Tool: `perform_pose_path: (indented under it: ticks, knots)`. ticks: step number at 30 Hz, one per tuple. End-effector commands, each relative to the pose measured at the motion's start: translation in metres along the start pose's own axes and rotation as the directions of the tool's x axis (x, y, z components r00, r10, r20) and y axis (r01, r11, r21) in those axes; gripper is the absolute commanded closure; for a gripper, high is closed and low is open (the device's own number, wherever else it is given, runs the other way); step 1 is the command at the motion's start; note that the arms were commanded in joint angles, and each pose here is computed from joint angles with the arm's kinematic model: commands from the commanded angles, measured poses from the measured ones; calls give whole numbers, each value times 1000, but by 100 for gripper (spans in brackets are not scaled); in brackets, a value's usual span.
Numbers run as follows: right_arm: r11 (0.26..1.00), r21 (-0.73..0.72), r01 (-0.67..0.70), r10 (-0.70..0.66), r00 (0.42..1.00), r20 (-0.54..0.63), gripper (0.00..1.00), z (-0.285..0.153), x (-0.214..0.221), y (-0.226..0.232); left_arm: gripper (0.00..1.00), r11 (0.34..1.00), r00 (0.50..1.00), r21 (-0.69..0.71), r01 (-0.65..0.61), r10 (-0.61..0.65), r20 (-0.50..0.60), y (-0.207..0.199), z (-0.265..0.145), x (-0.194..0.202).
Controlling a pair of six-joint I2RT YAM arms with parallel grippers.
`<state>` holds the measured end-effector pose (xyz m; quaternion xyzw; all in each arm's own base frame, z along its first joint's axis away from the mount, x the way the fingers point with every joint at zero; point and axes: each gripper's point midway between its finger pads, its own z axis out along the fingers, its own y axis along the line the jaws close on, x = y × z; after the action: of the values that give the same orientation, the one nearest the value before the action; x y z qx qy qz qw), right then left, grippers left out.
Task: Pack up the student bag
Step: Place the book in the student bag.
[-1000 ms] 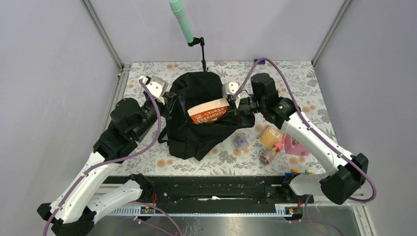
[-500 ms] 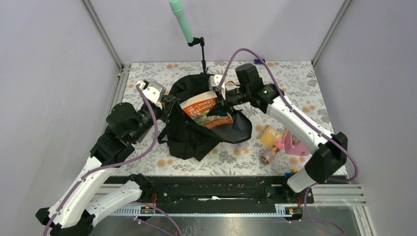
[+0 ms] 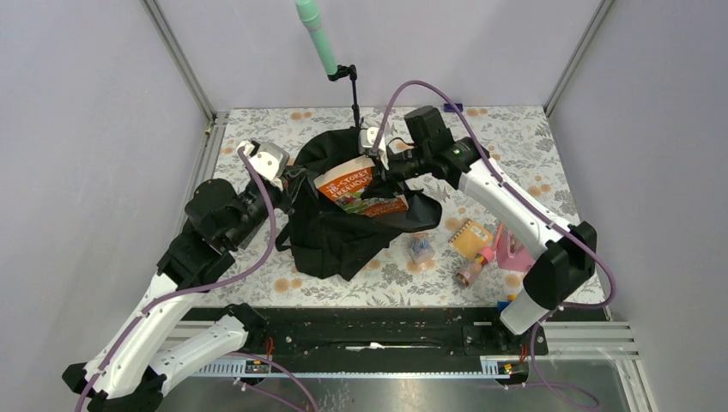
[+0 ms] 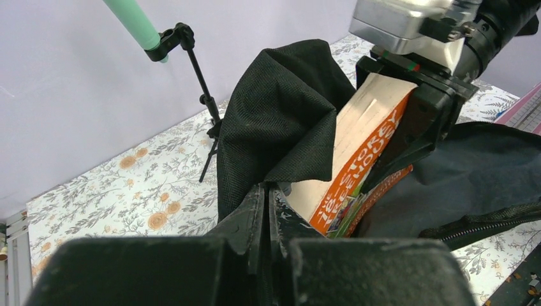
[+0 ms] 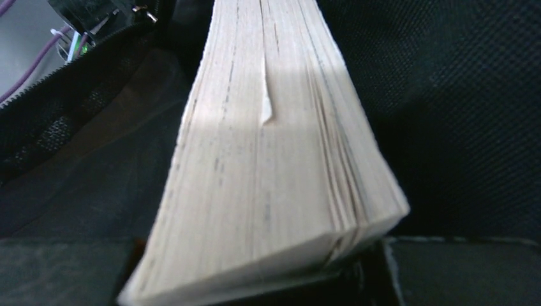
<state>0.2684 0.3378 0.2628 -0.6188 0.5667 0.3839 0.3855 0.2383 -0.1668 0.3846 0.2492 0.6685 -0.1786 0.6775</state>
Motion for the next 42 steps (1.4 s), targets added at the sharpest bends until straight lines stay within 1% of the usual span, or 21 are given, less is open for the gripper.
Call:
perform_pose_path:
  ticks: [1,2,4,9,12,16,20,25,27,29,32,33,36,38,39,42]
  knots:
    - [999,-17,-52,48,988,-149,100,-5,20,8,100,1000,997,-17,-14,15,74,5,-2,-20]
    - [998,2,-58,57,980,-190,100,-5,32,11,100,1000,997,-27,-12,14,76,7,-3,-22]
    - [998,47,-50,59,972,-229,100,-8,48,18,100,999,997,-47,-8,12,78,10,-4,-25]
    - [993,115,-34,59,973,-223,100,-29,48,36,100,996,998,-90,4,2,60,18,-2,-23]
    - [993,115,-25,57,959,-276,100,-35,51,40,100,995,998,-104,11,-5,61,21,-3,-25]
    - [998,53,-24,42,929,-369,100,-17,62,43,100,997,998,-82,11,-5,69,17,-4,-25]
    - [999,-29,-28,11,882,-471,100,7,74,52,100,997,998,-75,5,0,69,16,-4,-24]
    - [996,-86,-19,-28,859,-512,100,24,81,65,100,998,997,-66,1,4,77,15,-4,-26]
    - [995,-100,17,-67,849,-524,100,33,84,68,100,999,996,-50,7,-3,84,12,-3,-28]
    - [994,-73,76,-103,844,-526,99,41,85,61,100,999,996,-31,13,-11,86,8,-2,-28]
    - [988,45,150,-111,874,-473,70,48,77,42,100,1000,997,-26,18,-16,80,7,-1,-26]
    - [979,86,187,-131,888,-441,59,45,66,36,100,999,997,-29,19,-16,78,7,-1,-25]
    - [945,199,261,-181,920,-348,44,36,37,23,100,999,997,-36,19,-16,75,9,-1,-23]
    - [925,258,277,-195,933,-302,28,26,21,21,100,999,997,-38,20,-17,76,9,0,-24]
    - [919,275,282,-200,935,-291,22,21,17,21,100,999,997,-39,20,-17,75,9,0,-24]
    - [902,339,269,-183,947,-266,20,6,1,19,100,999,997,-40,20,-17,72,9,1,-23]
